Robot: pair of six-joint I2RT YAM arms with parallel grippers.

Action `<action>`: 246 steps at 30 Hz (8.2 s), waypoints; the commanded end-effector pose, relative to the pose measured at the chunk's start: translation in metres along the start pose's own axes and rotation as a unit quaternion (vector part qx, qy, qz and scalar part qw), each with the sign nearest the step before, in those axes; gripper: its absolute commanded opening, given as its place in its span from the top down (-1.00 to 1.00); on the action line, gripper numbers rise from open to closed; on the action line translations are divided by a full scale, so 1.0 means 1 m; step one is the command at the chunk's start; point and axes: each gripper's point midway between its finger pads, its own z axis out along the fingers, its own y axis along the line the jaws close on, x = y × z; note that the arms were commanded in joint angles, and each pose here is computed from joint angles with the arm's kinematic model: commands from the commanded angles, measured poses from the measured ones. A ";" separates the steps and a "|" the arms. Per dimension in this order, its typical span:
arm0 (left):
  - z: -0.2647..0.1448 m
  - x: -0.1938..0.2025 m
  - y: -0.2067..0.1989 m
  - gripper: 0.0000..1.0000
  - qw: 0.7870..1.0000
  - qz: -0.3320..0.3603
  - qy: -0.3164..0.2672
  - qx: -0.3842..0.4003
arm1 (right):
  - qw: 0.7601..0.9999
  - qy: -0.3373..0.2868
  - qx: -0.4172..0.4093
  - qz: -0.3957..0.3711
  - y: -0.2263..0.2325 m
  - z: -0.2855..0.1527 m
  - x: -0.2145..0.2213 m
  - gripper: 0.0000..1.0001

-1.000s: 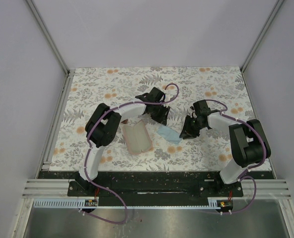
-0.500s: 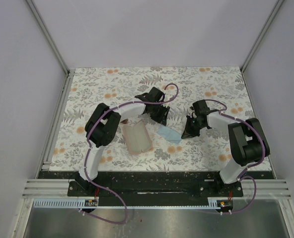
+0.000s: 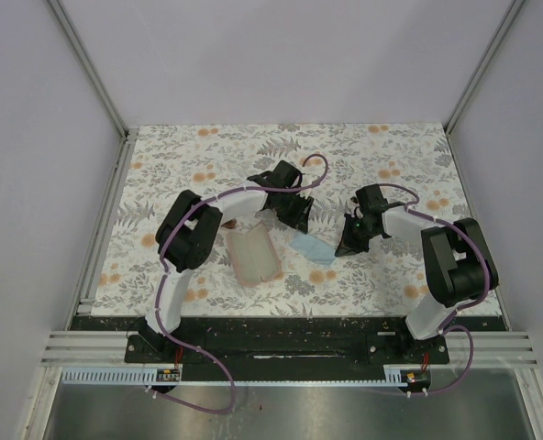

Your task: Organize the sunglasses

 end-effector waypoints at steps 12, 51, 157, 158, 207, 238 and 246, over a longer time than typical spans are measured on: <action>-0.007 0.027 0.008 0.60 0.999 -0.030 0.038 0.011 | 1.000 -0.015 0.007 -0.009 0.006 -0.007 -0.013 1.00; 0.020 0.030 0.007 0.57 0.998 -0.029 0.055 0.015 | 1.000 -0.017 -0.003 -0.015 0.012 -0.016 -0.012 1.00; -0.102 0.027 0.054 1.00 0.978 -0.140 -0.063 -0.140 | 0.980 -0.030 -0.063 -0.189 0.184 0.009 0.092 1.00; -0.103 0.025 0.054 1.00 0.978 -0.140 -0.066 -0.140 | 0.980 -0.032 -0.061 -0.189 0.183 0.009 0.091 1.00; -0.114 -0.041 0.002 -0.11 0.984 -0.093 -0.129 -0.080 | 0.983 -0.059 -0.036 -0.170 0.152 0.004 0.080 0.27; -0.208 0.070 0.162 -0.86 0.658 -0.613 -0.289 -0.329 | 0.966 -0.157 -0.115 -0.171 0.130 -0.088 0.057 0.08; -0.199 0.065 0.184 -0.75 0.620 -0.631 -0.310 -0.348 | 0.962 -0.157 -0.148 -0.168 0.129 -0.105 0.070 0.08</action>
